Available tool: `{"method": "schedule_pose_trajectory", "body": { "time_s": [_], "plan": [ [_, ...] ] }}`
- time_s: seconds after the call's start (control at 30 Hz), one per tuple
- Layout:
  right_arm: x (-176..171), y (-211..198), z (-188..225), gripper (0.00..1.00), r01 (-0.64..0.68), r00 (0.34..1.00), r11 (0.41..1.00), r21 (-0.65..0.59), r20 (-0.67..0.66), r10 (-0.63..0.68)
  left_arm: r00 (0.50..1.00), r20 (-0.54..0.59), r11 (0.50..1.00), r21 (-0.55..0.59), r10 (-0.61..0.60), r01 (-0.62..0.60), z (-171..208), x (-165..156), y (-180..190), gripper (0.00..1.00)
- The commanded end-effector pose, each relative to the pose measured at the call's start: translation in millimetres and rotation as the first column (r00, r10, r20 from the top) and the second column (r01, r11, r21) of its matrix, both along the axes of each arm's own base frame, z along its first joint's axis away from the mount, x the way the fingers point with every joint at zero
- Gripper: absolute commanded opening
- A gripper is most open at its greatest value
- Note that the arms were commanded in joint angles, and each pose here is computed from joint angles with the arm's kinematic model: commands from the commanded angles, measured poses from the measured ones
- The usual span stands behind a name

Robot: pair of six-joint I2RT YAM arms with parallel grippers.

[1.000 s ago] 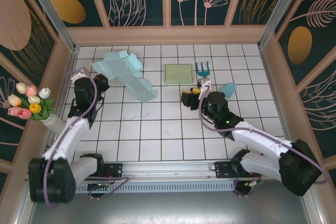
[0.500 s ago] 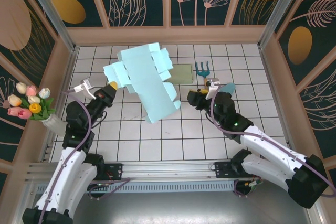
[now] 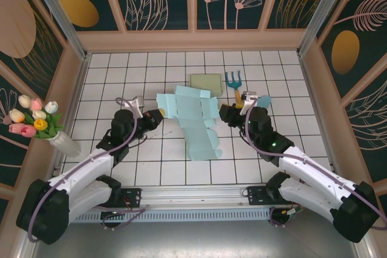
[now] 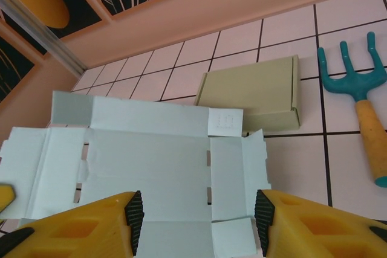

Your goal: Fold the paper box

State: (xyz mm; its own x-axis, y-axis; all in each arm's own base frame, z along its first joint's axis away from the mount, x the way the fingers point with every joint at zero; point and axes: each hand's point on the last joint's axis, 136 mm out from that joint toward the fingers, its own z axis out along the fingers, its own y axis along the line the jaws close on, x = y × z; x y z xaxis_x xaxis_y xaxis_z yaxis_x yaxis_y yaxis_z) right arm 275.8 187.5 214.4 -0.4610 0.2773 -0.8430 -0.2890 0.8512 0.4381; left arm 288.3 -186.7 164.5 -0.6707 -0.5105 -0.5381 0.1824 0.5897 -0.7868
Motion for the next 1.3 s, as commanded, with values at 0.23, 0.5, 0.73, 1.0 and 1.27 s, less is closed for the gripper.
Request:
{"method": "schedule_pose_trajectory", "body": {
  "time_s": [0.23, 0.5, 0.73, 1.0, 1.27],
  "plan": [
    [25.9, 20.8, -25.2, 0.55, -0.083, 0.994, 0.966, -0.246, 0.049, 0.097, 0.999, 0.044, 0.98, 0.2, -0.024, 0.014, -22.3, 17.5, -2.5, 0.0],
    [60.7, 60.1, -29.0, 0.54, -0.298, 0.9, 0.717, -0.63, 0.065, 0.431, 0.977, 0.194, 0.908, 0.385, 0.094, -0.164, -17.0, 18.3, 35.3, 0.0],
    [83.3, 72.5, -36.2, 0.51, -0.442, 0.788, 0.464, -0.767, -0.086, 0.609, 0.948, 0.314, 0.911, 0.374, 0.054, -0.175, -16.3, 3.5, 39.9, 0.0],
    [88.4, 90.1, -36.0, 0.49, -0.478, 0.554, 0.239, -0.845, -0.079, 0.829, 0.92, 0.389, 0.919, 0.375, -0.038, -0.121, -10.7, -13.1, 20.2, 0.0],
    [108.5, 84.0, -69.0, 0.48, -0.567, 0.503, 0.079, -0.82, -0.269, 0.821, 0.91, 0.41, 0.921, 0.373, -0.061, -0.107, -7.7, -19.6, 14.7, 0.0]
  ]
}}
